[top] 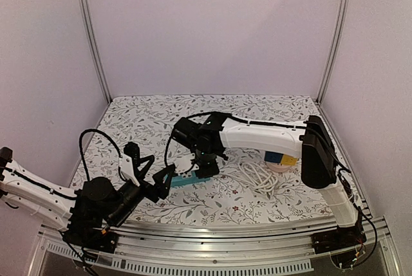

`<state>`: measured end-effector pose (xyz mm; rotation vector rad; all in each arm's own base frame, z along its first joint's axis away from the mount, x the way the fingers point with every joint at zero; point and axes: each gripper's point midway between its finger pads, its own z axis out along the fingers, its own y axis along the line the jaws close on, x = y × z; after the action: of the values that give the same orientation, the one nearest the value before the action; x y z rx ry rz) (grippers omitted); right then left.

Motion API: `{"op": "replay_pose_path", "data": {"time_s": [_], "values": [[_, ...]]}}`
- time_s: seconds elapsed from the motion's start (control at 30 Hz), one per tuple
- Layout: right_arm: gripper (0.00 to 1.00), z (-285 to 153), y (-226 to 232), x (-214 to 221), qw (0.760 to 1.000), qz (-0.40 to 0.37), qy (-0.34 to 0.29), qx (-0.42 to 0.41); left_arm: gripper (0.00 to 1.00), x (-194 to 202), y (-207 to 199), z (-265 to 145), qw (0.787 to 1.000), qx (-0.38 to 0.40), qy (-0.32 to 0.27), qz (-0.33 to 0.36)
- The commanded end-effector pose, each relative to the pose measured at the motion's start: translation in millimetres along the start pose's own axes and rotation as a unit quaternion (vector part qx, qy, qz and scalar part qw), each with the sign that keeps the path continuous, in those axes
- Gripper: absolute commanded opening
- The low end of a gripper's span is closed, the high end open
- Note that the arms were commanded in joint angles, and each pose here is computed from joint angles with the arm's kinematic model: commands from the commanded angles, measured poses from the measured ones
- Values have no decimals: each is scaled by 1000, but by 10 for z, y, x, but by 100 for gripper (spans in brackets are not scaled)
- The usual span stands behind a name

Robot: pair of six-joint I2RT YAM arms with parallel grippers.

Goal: Insert the plug

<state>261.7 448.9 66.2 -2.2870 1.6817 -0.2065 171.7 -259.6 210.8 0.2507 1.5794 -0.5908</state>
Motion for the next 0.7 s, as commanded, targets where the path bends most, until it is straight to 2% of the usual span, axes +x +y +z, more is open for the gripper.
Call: {"op": "replay_pose_path", "data": {"time_s": [0.0, 0.27, 0.43, 0.67], "values": [[0, 222, 246, 95, 999, -16, 37, -36, 80, -17, 42, 0, 1000, -2, -5, -4], [0, 120, 564, 156, 996, 20, 41, -78, 80, -30, 44, -10, 1000, 1, -6, -7], [0, 47, 791, 267, 994, 26, 59, -86, 80, -34, 48, -15, 1000, 1, -6, -7], [0, -216, 1150, 173, 993, 19, 48, -104, 79, -46, 61, -27, 1000, 1, -8, -11]]}}
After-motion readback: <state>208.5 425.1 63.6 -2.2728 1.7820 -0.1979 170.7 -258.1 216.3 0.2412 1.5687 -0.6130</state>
